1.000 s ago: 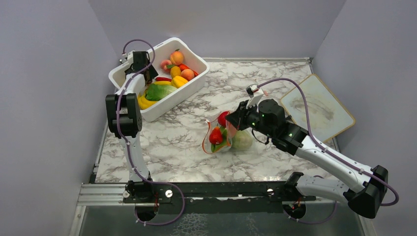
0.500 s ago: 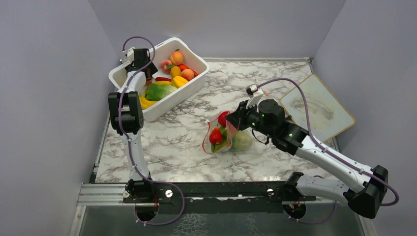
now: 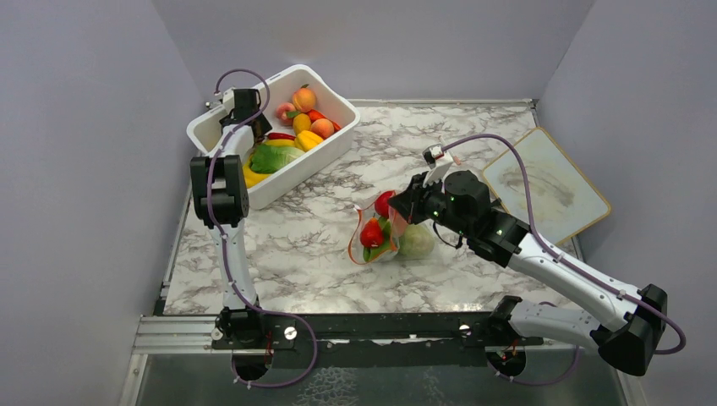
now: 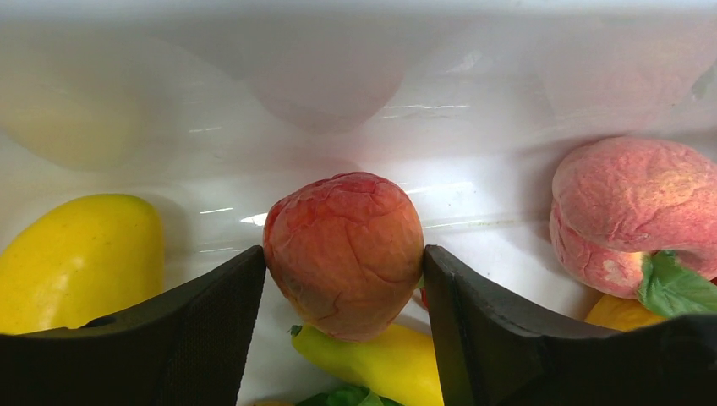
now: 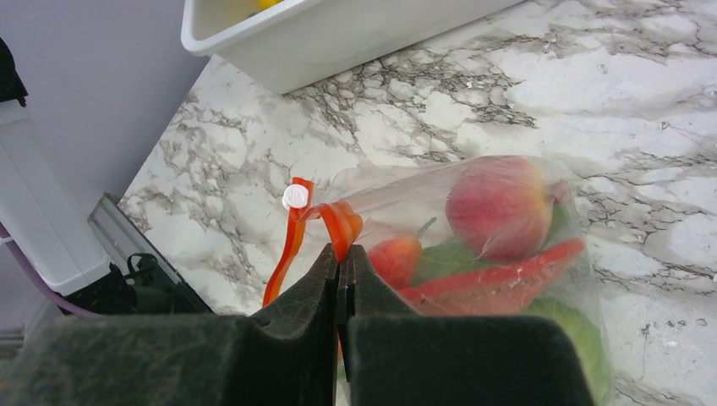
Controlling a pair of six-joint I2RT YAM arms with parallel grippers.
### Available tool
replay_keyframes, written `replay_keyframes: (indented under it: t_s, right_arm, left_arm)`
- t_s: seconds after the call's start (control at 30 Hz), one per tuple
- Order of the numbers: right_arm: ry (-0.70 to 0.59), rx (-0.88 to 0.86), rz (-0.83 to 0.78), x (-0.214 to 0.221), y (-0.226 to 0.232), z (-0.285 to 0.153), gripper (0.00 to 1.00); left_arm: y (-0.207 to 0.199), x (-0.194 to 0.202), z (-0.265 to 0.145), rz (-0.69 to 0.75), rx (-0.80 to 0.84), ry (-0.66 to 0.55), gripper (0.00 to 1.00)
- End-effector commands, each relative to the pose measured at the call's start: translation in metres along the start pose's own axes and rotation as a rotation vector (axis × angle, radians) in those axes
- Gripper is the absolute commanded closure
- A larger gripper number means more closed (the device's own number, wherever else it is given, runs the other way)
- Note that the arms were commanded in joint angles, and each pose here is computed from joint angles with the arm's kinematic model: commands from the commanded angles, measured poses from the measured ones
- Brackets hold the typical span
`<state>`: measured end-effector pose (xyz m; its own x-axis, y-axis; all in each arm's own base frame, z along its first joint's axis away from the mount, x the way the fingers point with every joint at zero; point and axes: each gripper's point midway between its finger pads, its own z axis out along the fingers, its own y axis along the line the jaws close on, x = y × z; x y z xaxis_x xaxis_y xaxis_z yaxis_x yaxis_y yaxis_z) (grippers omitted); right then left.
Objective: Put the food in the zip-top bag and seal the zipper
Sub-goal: Pick up the fake fruit from the bin.
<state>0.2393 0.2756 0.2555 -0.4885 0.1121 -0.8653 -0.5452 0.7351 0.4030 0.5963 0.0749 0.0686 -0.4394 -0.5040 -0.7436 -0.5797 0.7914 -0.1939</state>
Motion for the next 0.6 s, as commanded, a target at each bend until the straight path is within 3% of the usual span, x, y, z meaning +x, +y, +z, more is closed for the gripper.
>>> replay_keyframes:
  t_s: [0.0,0.23,0.33,0.57]
  right_arm:
    - [-0.076,-0.002,-0.006,-0.021,0.004,-0.004,0.99]
    - [-0.082,-0.005,-0.001,-0.022,0.004,-0.007,0.99]
    - [-0.083,-0.005,0.006,-0.02,0.004,-0.009,0.99]
    - [-0.083,-0.011,0.015,-0.019,0.004,-0.011,0.99]
  left_arm:
    - [-0.003,-0.013,0.002,0.016,0.021,-0.035,0.34]
    - [-0.009,-0.019,-0.011,0.034,0.078,-0.058,0.52]
    - [-0.012,-0.025,-0.02,0.042,0.106,-0.084,0.64]
    - [-0.021,-0.043,-0.046,0.039,0.171,-0.12,0.66]
